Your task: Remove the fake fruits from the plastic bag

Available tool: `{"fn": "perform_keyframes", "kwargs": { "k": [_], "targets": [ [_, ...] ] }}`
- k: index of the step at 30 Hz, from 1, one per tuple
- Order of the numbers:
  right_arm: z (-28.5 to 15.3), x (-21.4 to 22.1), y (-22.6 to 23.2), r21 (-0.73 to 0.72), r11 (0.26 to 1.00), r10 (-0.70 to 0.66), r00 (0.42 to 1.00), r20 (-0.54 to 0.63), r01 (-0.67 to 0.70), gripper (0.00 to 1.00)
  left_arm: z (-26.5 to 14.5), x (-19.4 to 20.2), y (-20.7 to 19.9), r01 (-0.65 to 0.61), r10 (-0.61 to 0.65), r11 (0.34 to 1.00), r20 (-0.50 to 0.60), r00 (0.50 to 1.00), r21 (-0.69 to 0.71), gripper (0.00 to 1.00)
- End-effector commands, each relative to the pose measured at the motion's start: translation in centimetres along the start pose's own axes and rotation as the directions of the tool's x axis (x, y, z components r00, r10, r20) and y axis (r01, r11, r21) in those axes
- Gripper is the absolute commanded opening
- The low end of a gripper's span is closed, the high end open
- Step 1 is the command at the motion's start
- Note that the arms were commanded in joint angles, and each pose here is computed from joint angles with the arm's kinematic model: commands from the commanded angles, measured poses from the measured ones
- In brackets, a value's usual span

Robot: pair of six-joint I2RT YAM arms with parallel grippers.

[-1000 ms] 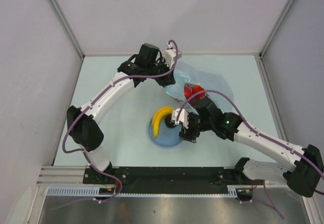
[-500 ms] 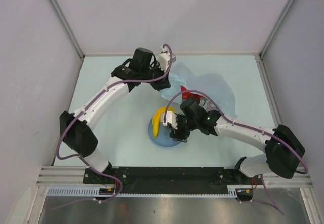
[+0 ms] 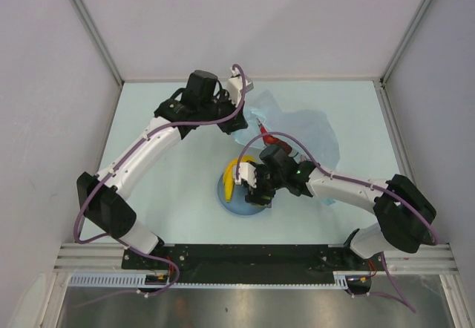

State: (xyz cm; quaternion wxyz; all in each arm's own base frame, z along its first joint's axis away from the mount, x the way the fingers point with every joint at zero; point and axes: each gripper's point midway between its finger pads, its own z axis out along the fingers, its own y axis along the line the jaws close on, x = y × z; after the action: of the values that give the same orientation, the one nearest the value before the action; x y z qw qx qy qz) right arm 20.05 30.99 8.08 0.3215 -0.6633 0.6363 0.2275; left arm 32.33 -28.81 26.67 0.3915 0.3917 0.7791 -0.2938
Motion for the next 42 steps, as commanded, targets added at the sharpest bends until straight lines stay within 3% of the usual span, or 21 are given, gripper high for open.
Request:
{"fn": "perform_keyframes", "kwargs": {
  "k": [1, 13, 21, 33, 38, 42],
  "targets": [
    [-0.1, -0.7, -0.9, 0.035, 0.998, -0.05, 0.998, 0.027, 0.049, 0.83, -0.5, -1.1, -0.4, -0.023, 0.022, 0.999, 0.041, 0.999, 0.026, 0.0],
    [0.0, -0.2, -1.0, 0.066, 0.996, -0.054, 0.998, 0.02, 0.053, 0.81, -0.2, -0.8, -0.6, -0.011, 0.01, 0.999, 0.035, 0.999, 0.041, 0.0],
    [0.1, -1.9, -2.0, 0.15, 0.985, 0.066, 0.994, 0.091, -0.079, 0.84, -0.2, -0.9, -0.9, -0.004, 0.002, 0.998, 0.04, 0.999, 0.056, 0.0],
    [-0.4, 1.5, -3.7, 0.23, 0.973, 0.024, 0.999, -0.029, -0.016, 0.84, -0.2, -0.8, -0.9, -0.004, 0.002, 0.998, 0.036, 0.999, 0.057, 0.0],
    [-1.0, 0.8, -4.2, 0.25, 0.968, 0.024, 1.0, -0.002, -0.022, 0.84, 0.0, -0.5, -1.0, 0.003, -0.005, 0.998, 0.03, 1.0, 0.068, 0.0],
    [-1.9, -1.2, -2.9, 0.184, 0.983, 0.011, 0.999, 0.051, -0.02, 0.88, 0.1, -0.6, -1.1, 0.006, -0.008, 0.997, 0.03, 1.0, 0.075, 0.0]
  ]
}}
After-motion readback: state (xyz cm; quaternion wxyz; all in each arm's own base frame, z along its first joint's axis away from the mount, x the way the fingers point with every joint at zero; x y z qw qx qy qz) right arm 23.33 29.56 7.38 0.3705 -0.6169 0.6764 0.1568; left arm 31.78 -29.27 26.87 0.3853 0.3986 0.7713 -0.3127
